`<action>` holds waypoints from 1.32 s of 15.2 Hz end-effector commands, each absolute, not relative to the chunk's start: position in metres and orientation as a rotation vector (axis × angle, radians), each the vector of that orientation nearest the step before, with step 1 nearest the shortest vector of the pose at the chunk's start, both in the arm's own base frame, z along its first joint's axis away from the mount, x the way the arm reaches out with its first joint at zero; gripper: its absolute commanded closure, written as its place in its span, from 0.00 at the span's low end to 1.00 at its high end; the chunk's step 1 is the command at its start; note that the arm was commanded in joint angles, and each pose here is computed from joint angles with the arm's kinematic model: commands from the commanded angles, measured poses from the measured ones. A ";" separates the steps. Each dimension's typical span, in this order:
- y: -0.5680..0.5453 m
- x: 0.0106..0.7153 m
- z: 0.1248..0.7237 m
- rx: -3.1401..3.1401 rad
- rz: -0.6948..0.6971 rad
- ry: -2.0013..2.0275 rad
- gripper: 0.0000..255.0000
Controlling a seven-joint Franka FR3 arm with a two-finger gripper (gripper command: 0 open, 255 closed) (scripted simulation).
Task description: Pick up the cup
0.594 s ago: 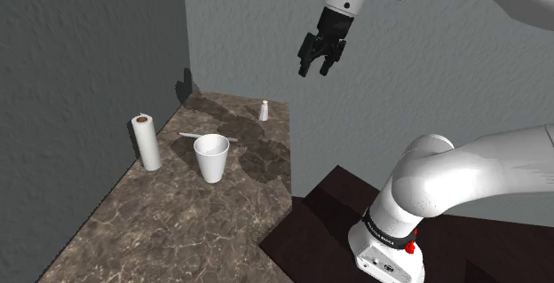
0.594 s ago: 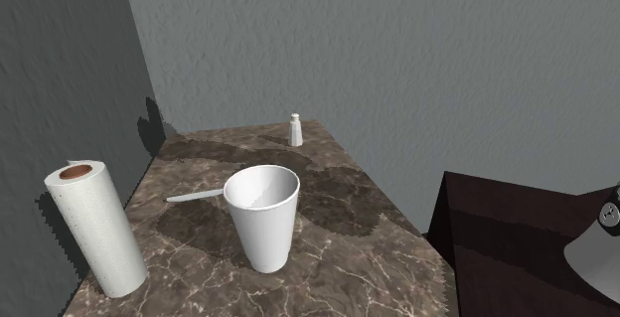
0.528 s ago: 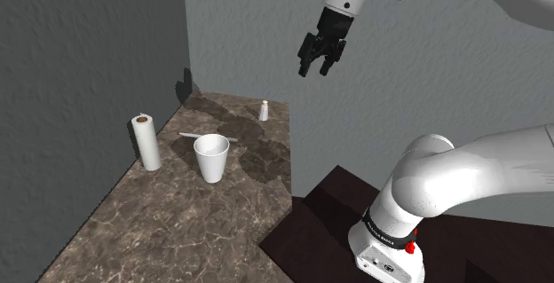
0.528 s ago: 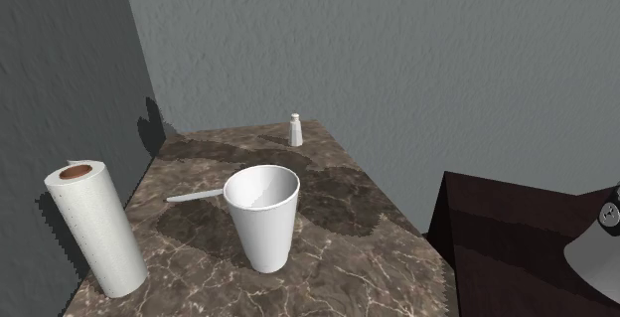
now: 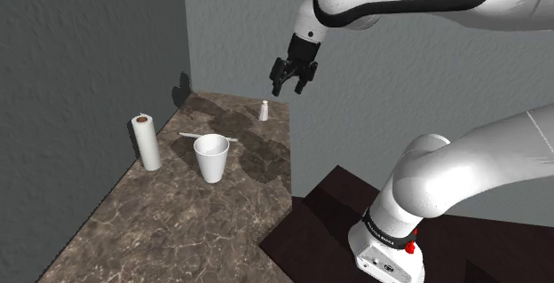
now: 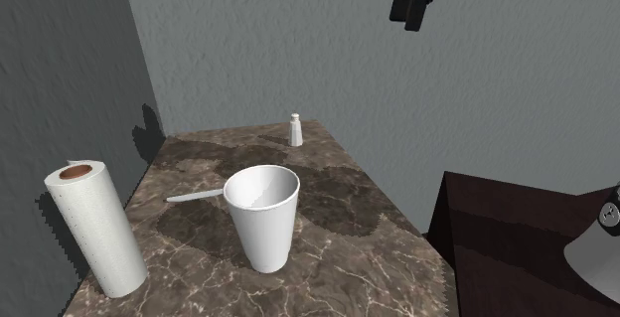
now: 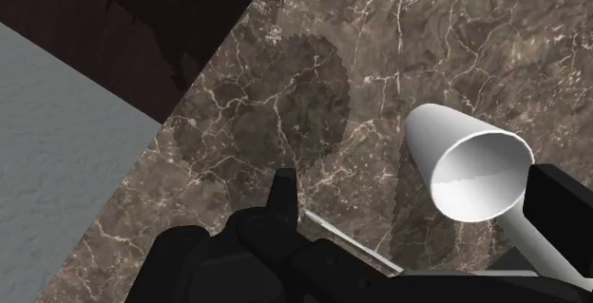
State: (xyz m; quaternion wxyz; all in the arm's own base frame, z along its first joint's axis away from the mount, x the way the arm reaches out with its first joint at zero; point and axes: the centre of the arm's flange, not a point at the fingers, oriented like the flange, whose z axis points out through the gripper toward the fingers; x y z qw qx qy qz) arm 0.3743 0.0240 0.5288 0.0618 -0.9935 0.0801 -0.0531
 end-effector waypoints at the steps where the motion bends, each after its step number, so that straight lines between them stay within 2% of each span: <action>1: 0.033 0.389 0.509 -3.001 -0.159 0.254 0.00; 20: 0.116 0.529 0.318 -2.972 -0.114 0.349 0.00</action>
